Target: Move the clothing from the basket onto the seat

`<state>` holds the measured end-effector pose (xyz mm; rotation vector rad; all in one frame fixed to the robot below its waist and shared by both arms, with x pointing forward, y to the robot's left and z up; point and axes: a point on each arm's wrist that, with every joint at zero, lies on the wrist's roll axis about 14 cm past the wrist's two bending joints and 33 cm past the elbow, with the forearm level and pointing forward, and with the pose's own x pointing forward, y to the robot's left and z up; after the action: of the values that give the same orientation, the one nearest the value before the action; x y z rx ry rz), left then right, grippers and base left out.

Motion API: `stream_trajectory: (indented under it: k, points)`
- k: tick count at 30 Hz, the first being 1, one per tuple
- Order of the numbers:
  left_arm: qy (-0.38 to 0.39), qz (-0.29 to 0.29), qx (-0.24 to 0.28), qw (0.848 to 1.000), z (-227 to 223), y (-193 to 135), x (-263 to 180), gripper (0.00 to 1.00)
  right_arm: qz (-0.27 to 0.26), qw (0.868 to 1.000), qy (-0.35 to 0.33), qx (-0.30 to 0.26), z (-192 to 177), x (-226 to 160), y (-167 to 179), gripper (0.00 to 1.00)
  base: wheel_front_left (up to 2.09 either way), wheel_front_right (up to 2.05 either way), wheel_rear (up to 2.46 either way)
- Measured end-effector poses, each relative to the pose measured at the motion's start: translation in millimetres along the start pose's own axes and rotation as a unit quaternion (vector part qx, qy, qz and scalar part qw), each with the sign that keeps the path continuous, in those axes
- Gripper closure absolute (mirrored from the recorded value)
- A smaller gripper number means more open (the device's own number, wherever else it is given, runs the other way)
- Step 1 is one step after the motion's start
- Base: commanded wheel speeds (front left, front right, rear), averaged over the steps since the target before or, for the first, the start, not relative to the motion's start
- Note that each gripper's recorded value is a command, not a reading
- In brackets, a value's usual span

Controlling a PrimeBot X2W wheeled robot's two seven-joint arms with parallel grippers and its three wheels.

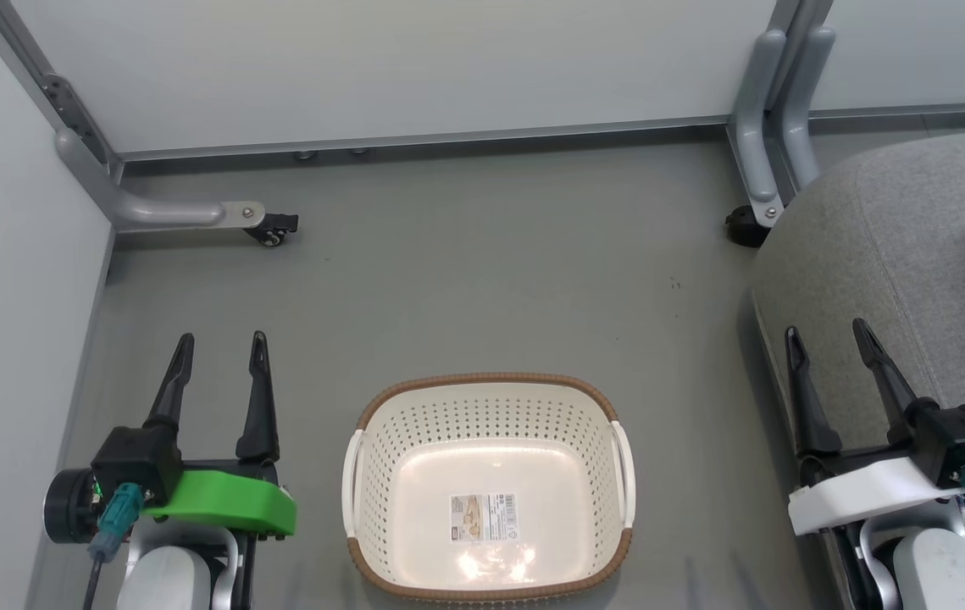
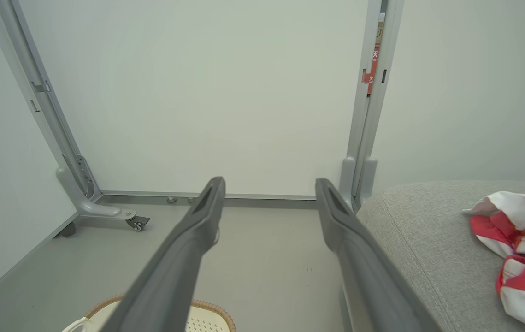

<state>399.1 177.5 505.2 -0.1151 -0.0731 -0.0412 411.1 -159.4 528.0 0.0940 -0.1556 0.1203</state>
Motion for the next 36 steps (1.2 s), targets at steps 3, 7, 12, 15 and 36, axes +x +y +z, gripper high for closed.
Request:
stream_trajectory:
  k: [3, 7, 12, 15, 36]
  points:
    - [0.003, 0.001, 0.0, 1.0, -2, 0, -1, 1.0, -0.001, 1.0, 0.003, 0.001, -2, -1, 0, 1.0, 0.0, 0.0, 0.0]
    - [0.028, 0.005, -0.002, 1.0, -17, 2, -6, 1.0, -0.004, 1.0, 0.026, 0.008, -16, -6, 1, 1.0, 0.0, 0.0, 0.0]
    - [0.047, 0.022, -0.041, 0.998, -24, 7, -9, 1.0, -0.019, 0.998, 0.042, 0.048, -24, -10, -4, 1.0, 0.0, 0.0, 0.0]
    - [0.049, 0.032, -0.069, 0.996, -24, 11, -9, 1.0, -0.029, 0.996, 0.047, 0.076, -26, -11, -7, 1.0, 0.0, 0.0, 0.0]
    - [0.04, 0.074, -0.242, 0.967, -13, 23, -7, 1.0, -0.077, 0.963, 0.059, 0.25, -31, -16, -21, 1.0, 0.0, 0.0, 0.0]
